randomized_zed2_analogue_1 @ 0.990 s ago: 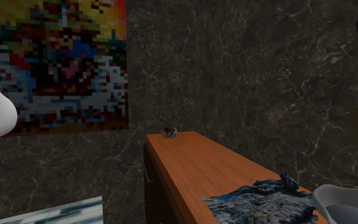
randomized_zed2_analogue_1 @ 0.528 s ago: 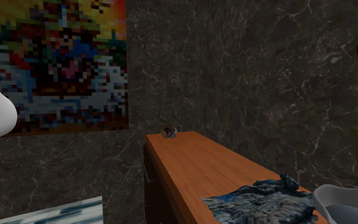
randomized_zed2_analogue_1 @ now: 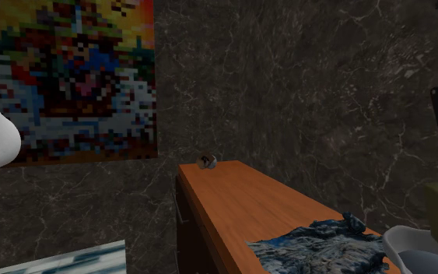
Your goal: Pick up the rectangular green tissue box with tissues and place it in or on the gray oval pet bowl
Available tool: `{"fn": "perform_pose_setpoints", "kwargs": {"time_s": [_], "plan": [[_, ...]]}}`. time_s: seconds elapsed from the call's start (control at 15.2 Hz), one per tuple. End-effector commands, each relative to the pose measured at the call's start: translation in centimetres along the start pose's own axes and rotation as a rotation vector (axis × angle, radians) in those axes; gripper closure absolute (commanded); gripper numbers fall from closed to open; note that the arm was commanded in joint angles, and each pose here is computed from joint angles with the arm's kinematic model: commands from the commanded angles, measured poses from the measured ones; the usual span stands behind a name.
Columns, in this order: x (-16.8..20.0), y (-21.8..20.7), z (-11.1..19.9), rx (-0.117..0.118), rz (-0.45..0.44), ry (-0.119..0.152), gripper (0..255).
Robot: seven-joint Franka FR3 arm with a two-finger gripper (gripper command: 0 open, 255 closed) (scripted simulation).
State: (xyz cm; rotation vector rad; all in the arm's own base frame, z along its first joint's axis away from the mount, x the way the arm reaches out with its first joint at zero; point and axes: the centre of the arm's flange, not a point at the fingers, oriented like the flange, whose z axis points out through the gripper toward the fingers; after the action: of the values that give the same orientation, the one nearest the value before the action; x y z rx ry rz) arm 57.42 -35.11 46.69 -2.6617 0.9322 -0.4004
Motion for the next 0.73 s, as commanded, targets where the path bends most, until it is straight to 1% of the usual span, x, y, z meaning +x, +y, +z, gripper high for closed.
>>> {"fn": "perform_pose_setpoints", "kwargs": {"time_s": [0.0, 0.46, 0.53, 0.66], "plan": [[-0.03, 0.14, 0.52, 0.000, 0.000, 0.001, 255], [-0.03, 0.14, 0.52, 0.000, 0.000, 0.001, 255], [-0.03, 0.14, 0.52, 0.000, 0.000, 0.001, 0], [-0.03, 0.14, 0.52, 0.000, 0.000, 0.001, 0]]}}
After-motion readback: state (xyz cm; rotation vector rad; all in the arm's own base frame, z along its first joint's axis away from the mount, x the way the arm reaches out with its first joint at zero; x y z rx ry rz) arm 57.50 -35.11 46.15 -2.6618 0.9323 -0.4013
